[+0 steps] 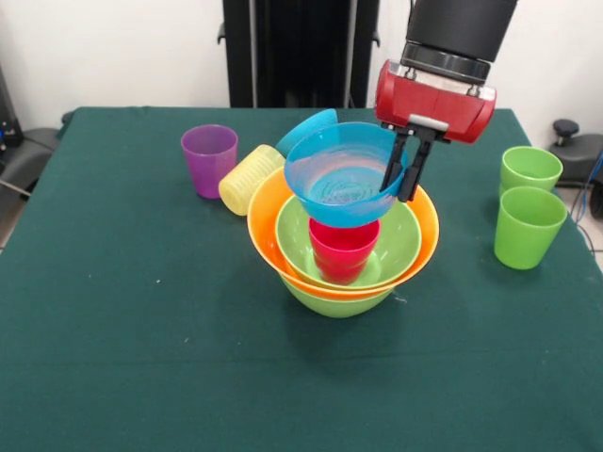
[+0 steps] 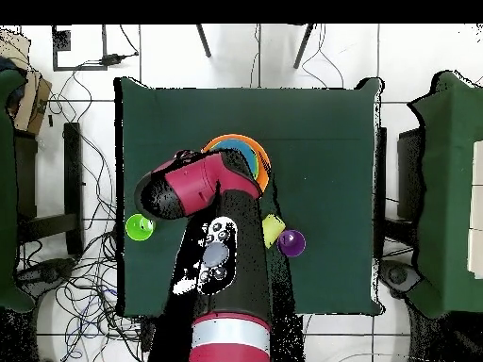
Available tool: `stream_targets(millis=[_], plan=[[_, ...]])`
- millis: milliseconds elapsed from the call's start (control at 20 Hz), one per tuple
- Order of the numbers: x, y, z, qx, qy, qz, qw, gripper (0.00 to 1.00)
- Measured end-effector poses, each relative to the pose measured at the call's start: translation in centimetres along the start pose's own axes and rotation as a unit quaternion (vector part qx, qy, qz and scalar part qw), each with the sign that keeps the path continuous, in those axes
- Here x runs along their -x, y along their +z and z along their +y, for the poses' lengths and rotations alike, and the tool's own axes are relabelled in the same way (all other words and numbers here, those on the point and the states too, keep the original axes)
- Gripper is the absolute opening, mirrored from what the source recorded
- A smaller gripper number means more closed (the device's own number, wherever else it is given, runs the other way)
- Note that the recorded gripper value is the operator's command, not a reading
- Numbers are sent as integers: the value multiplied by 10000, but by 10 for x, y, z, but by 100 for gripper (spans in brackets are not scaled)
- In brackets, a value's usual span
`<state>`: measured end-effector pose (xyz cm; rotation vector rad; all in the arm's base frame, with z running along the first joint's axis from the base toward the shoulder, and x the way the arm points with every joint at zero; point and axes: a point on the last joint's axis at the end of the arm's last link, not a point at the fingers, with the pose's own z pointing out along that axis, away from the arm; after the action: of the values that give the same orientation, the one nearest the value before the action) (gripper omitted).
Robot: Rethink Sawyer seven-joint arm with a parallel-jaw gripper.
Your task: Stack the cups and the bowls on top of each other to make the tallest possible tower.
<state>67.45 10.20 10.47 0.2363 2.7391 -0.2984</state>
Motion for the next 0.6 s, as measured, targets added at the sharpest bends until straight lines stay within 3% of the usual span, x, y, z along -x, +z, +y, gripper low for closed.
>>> stream_targets(millis=[600], plan=[[3,6,-2,53,26,-82,9999,0]])
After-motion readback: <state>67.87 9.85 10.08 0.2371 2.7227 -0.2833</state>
